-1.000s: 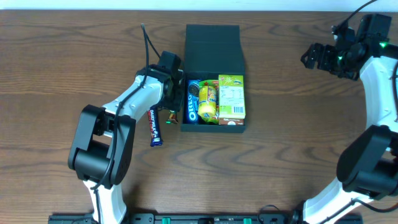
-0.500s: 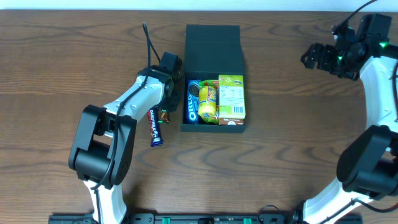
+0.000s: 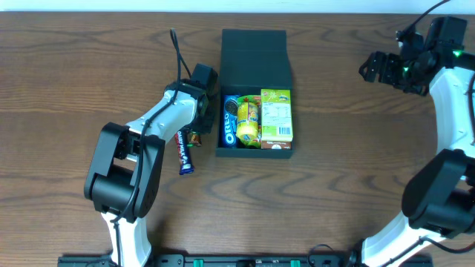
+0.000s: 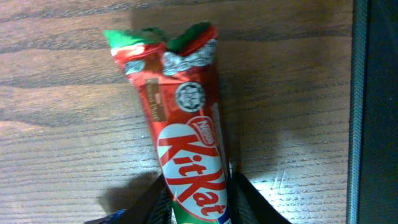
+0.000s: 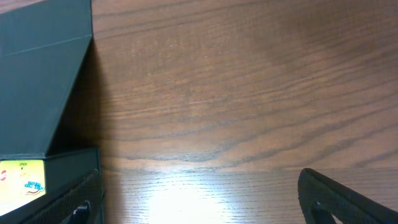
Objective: Pack container
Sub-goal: 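Grasp the KitKat bar and insert it upright into the box, then release the KitKat and grasp the blue Dairy Milk bar with the left gripper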
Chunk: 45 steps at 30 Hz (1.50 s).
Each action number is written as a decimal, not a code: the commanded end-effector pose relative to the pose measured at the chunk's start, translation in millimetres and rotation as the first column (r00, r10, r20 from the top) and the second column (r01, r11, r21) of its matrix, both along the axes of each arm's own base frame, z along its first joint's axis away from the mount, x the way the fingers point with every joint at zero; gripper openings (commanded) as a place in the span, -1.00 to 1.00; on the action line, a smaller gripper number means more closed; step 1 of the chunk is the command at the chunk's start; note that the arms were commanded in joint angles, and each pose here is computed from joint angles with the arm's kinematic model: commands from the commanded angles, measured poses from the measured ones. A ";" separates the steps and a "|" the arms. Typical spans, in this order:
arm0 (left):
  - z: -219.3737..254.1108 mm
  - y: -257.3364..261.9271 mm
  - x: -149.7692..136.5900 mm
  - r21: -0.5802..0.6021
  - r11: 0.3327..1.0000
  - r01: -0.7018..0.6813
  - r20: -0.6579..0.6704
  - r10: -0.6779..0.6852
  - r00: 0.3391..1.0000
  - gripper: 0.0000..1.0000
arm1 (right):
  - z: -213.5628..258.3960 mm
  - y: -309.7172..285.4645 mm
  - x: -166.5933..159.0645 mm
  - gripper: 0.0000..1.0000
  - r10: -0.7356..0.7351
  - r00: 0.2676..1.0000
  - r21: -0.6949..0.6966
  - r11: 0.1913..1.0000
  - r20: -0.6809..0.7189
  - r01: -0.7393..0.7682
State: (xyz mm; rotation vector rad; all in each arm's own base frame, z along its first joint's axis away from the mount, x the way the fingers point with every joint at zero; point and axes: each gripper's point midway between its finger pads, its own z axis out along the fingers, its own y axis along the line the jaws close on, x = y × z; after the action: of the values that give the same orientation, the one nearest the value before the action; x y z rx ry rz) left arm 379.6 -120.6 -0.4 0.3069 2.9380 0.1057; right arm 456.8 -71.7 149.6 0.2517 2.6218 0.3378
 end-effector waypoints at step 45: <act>115.8 -109.7 7.8 -0.234 0.962 -0.138 0.002 0.142 0.990 0.19 | -0.5 -5.0 6.3 0.98 -0.014 1.000 -0.002 1.000 0.021 0.014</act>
State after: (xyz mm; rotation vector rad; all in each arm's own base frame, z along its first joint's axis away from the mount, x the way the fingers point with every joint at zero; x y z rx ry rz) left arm 386.2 -228.3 112.7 0.0331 2.9182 -0.2142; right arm 463.2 -73.5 153.0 0.2413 2.5927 0.3277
